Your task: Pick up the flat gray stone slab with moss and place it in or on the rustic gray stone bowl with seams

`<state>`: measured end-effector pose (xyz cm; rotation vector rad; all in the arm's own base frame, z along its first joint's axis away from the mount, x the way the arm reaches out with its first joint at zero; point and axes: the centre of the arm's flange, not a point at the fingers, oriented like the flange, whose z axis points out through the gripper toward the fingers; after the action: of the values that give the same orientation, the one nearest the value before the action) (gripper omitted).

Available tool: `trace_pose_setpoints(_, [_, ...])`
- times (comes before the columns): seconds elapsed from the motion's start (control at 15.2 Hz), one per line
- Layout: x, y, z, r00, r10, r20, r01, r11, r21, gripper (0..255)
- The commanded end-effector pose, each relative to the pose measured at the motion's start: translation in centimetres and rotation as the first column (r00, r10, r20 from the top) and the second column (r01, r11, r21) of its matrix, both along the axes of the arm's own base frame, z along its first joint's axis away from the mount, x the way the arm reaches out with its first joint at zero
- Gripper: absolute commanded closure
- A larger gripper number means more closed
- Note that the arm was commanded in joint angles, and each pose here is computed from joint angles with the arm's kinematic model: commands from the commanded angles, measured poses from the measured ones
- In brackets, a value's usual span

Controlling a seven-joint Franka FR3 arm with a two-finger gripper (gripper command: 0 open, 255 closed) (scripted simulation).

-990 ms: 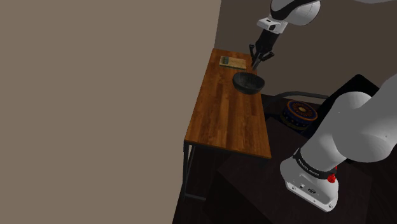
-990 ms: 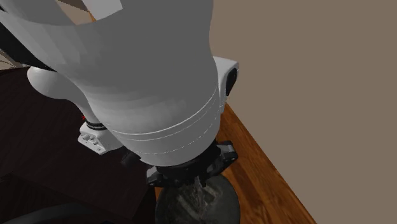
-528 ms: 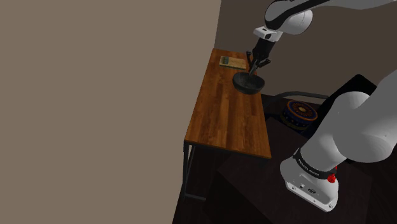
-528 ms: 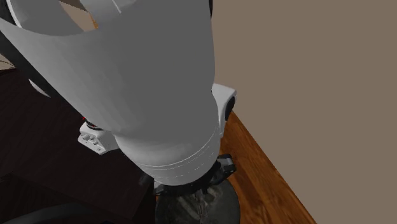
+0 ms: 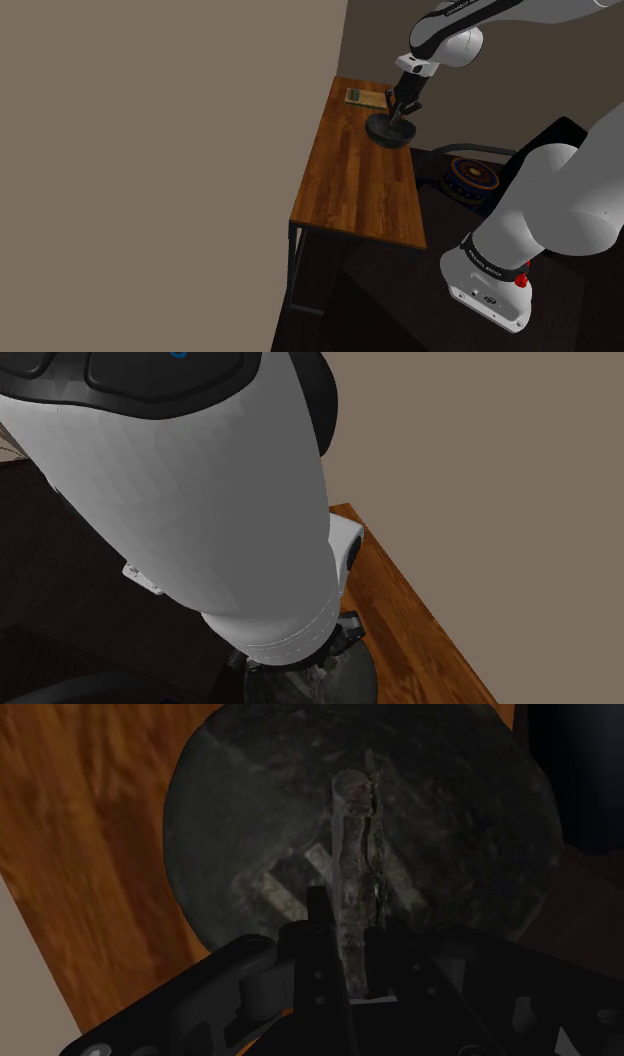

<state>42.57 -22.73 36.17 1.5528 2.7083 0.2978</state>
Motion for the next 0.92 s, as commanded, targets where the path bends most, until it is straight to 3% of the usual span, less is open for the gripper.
trace_pose_setpoints(0.0, [0.0,0.0,-0.1,1.000,0.000,0.000,0.000,1.000,0.000,255])
trace_pose_setpoints(0.2, [0.0,0.0,-0.1,1.000,0.000,0.000,0.000,1.000,0.000,255])
trace_pose_setpoints(0.26, [0.0,0.0,-0.1,1.000,0.000,0.000,0.000,1.000,0.000,0])
trace_pose_setpoints(0.59, [0.0,0.0,-0.1,1.000,0.000,0.000,0.000,1.000,0.000,0])
trace_pose_setpoints(0.86, [-0.5,-0.8,4.8,1.000,0.000,0.000,0.000,1.000,0.000,0])
